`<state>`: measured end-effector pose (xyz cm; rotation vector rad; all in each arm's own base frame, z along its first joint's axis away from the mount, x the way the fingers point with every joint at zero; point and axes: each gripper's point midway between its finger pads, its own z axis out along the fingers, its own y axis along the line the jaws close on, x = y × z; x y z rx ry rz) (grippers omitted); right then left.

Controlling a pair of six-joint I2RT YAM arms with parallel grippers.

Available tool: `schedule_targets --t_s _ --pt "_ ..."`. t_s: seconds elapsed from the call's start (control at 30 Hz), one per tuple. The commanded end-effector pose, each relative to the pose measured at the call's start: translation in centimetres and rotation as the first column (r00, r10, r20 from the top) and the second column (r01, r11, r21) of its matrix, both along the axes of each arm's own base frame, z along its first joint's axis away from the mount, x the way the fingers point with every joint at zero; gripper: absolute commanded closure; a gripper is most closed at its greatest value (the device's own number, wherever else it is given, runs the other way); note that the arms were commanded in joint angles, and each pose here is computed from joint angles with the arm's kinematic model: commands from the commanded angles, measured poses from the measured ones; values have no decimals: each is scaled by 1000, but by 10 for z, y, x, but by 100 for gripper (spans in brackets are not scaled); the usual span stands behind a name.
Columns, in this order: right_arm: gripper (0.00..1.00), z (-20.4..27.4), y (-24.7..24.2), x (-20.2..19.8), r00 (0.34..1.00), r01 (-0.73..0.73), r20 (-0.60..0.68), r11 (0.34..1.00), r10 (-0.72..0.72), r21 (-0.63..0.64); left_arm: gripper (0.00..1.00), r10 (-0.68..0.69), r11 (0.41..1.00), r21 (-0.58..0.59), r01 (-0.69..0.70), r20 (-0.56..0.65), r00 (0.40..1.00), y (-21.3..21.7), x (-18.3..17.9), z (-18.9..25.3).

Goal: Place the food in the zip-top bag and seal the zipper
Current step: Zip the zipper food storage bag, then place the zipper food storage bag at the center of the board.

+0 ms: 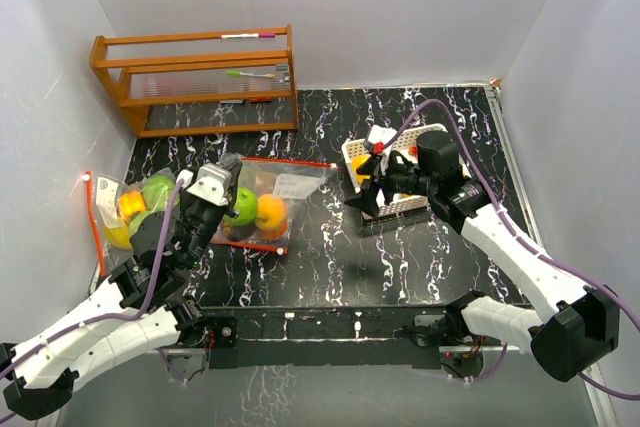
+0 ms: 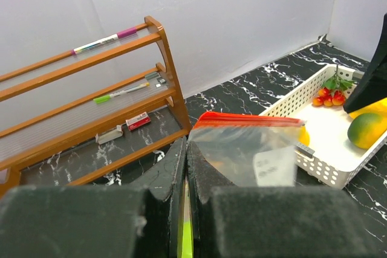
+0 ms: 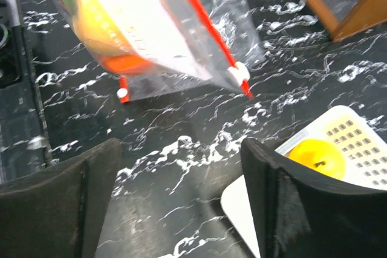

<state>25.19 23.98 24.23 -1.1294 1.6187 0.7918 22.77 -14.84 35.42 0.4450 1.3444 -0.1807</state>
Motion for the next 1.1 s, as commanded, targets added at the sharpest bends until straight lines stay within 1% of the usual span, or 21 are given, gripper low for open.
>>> schedule_targets --t_s 0.0,0.03,0.1,0.17,0.23,0.3,0.4,0.5,0.6,0.7,0.83,0.9,0.97,1.07 --pt "7 51 1 24 990 118 66 984 -127 131 100 32 997 -68 -28 62 998 0 6 37" --pt "2 56 0 29 985 157 42 977 -164 144 100 41 997 -69 -38 53 998 -2 10 38" --pt "1 58 1 34 979 203 -23 965 -202 167 100 86 994 -60 -86 4 996 -5 20 36" --pt "1 55 6 34 975 213 -100 960 -197 181 100 152 988 -24 -153 -42 987 -7 33 33" --pt "1 46 12 32 970 206 -169 962 -176 182 100 200 979 -20 -201 -45 979 -11 46 35" --pt "1 38 15 31 960 211 -226 960 -167 185 100 221 973 -61 -222 -31 975 -11 62 45" --pt "2 34 20 27 958 189 -255 960 -134 205 100 194 971 -132 -198 -45 980 -13 97 53" --pt "2 37 24 23 960 168 -260 958 -106 231 100 151 972 -167 -168 -112 982 -14 136 41" --pt "1 36 23 22 959 169 -263 958 -105 234 100 156 961 -207 -186 -152 976 1 158 30" --pt "1 29 23 20 955 168 -277 960 -103 223 100 185 938 -273 -212 -123 975 29 153 40" --pt "1 14 25 19 947 162 -307 964 -92 210 100 303 915 -238 -325 -126 945 68 144 42" --pt "2 7 27 19 941 161 -326 965 -87 206 100 370 893 -224 -391 -130 920 85 137 41" --pt "3 0 28 21 934 165 -345 966 -89 198 100 416 871 -222 -439 -142 898 97 133 31" --pt "5 -13 31 25 920 180 -379 968 -103 175 100 458 841 -227 -492 -186 869 106 133 1"
